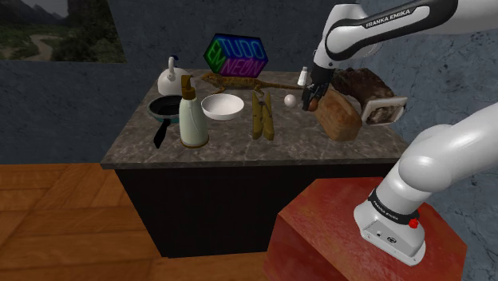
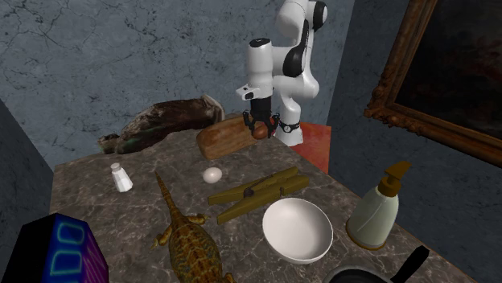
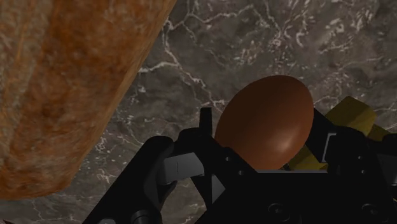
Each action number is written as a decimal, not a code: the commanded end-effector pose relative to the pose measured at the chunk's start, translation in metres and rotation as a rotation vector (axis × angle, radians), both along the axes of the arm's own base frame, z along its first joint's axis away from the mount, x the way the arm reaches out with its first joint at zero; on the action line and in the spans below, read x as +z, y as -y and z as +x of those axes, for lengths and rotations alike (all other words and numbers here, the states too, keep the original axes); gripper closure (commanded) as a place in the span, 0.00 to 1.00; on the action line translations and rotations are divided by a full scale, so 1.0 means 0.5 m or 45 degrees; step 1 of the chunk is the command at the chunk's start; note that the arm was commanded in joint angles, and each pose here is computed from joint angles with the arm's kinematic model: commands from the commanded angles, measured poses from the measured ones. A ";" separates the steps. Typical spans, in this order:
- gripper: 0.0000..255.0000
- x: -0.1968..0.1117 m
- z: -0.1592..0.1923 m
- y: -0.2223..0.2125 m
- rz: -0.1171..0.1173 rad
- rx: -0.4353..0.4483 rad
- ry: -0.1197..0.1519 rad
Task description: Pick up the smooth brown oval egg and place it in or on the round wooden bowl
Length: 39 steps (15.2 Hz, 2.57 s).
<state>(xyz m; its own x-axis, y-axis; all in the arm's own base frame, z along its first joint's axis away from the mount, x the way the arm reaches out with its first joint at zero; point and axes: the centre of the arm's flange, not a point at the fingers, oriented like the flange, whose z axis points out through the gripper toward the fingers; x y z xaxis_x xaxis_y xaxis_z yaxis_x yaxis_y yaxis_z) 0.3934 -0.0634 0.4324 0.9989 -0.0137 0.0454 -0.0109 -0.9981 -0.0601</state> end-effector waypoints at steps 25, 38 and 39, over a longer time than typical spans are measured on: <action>1.00 0.042 0.467 -0.301 0.000 0.000 -0.001; 1.00 -0.023 0.628 -0.405 0.000 0.000 -0.001; 1.00 -0.034 0.628 -0.405 0.000 0.000 -0.001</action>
<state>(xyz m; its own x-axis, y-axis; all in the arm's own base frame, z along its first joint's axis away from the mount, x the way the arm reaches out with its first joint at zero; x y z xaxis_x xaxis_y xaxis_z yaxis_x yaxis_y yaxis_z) 0.7070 0.1395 0.4211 0.9989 -0.0136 0.0444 -0.0109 -0.9981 -0.0600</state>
